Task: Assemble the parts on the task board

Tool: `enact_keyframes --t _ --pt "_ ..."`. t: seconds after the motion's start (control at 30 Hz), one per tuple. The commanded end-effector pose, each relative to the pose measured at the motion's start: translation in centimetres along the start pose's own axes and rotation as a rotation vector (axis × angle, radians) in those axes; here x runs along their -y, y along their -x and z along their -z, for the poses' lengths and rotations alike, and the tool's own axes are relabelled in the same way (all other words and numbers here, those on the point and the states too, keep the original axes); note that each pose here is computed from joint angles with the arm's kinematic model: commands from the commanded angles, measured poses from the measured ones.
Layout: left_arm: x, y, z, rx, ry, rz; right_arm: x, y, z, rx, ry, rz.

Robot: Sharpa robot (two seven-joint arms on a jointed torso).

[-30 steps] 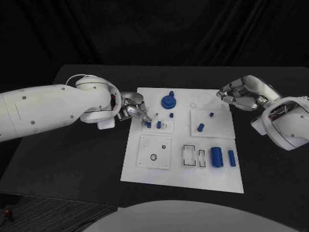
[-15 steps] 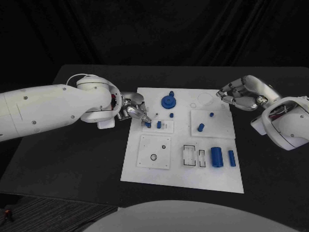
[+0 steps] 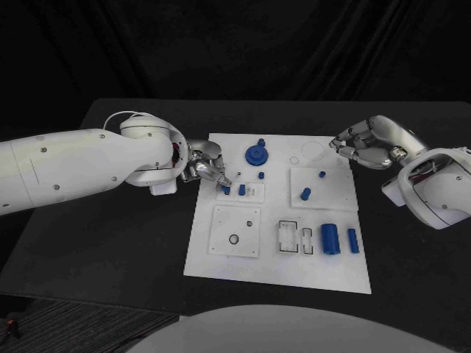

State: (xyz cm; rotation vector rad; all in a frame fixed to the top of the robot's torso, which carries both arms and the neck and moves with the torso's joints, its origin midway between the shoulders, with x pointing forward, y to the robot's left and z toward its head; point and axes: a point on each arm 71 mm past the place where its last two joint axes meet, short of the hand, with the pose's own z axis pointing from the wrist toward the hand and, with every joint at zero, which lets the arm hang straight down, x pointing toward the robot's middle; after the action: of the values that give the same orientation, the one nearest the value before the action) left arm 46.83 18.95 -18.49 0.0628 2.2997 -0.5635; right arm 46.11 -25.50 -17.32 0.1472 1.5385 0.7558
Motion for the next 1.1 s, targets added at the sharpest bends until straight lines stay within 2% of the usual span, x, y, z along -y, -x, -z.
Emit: enact_keyframes --t 0.03,1.1 --pt "0.21 -0.01 -0.06 -0.006 -0.009 -0.017 0.15 -0.11 0.05 -0.002 -0.016 0.003" --pt "-0.24 -0.22 0.02 -0.024 0.001 -0.018 0.31 -0.37 0.11 -0.015 -0.026 0.002"
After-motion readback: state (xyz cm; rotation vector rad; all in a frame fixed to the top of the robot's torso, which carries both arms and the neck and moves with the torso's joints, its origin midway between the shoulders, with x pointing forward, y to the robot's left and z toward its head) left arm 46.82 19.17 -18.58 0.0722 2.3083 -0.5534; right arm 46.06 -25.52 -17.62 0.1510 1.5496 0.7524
